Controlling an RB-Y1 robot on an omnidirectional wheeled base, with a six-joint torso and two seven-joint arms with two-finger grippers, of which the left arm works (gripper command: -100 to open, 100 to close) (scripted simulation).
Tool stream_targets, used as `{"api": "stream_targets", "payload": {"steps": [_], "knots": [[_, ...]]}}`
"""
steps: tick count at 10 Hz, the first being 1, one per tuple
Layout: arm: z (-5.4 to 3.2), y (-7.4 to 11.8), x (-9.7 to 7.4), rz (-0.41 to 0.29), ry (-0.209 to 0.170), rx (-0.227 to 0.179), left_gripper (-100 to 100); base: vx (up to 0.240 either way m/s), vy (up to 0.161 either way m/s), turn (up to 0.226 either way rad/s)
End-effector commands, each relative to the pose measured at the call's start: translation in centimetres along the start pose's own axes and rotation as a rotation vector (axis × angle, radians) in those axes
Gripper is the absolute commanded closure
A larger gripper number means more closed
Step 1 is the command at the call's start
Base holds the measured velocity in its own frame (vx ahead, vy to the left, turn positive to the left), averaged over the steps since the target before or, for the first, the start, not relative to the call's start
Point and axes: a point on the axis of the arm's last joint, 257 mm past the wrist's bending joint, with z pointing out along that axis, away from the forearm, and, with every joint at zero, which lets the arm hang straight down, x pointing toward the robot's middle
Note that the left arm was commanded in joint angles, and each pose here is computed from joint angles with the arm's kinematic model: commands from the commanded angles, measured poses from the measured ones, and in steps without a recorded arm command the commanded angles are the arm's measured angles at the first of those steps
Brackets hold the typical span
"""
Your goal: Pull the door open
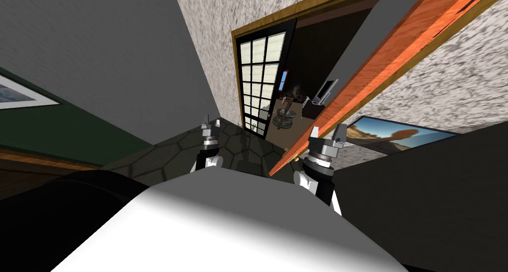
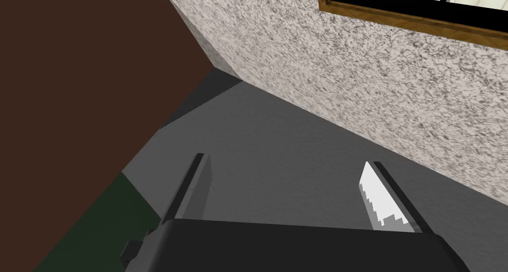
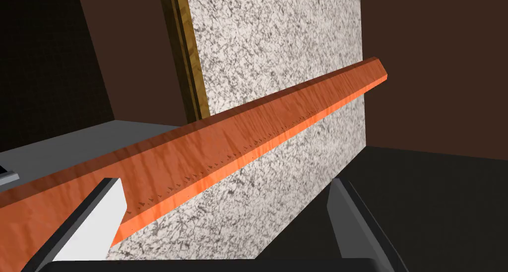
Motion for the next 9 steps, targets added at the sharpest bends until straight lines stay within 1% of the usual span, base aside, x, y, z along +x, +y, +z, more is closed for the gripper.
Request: {"api": "stream_targets", "payload": {"steps": [1, 3, 5, 6, 7, 9], "knots": [[-0.08, 0.6, 0.2, -0.023, 0.007, -0.007, -100, -0.123, 0.124, -0.054], [-0.19, 1.4, 0.5, -0.051, 0.014, -0.017, -100, -0.077, 0.198, -0.032], [-0.4, 2.6, 0.9, -0.099, 0.024, -0.033, -100, -0.008, 0.211, -0.073], [-0.46, 2.9, 1.0, -0.111, 0.026, -0.037, -100, -0.006, 0.165, -0.073], [-0.59, 3.7, 1.2, -0.139, 0.03, -0.047, -100, 0.007, 0.131, -0.07], [-0.81, 4.7, 1.5, -0.179, 0.035, -0.061, -100, 0.006, 0.108, -0.074]]}}
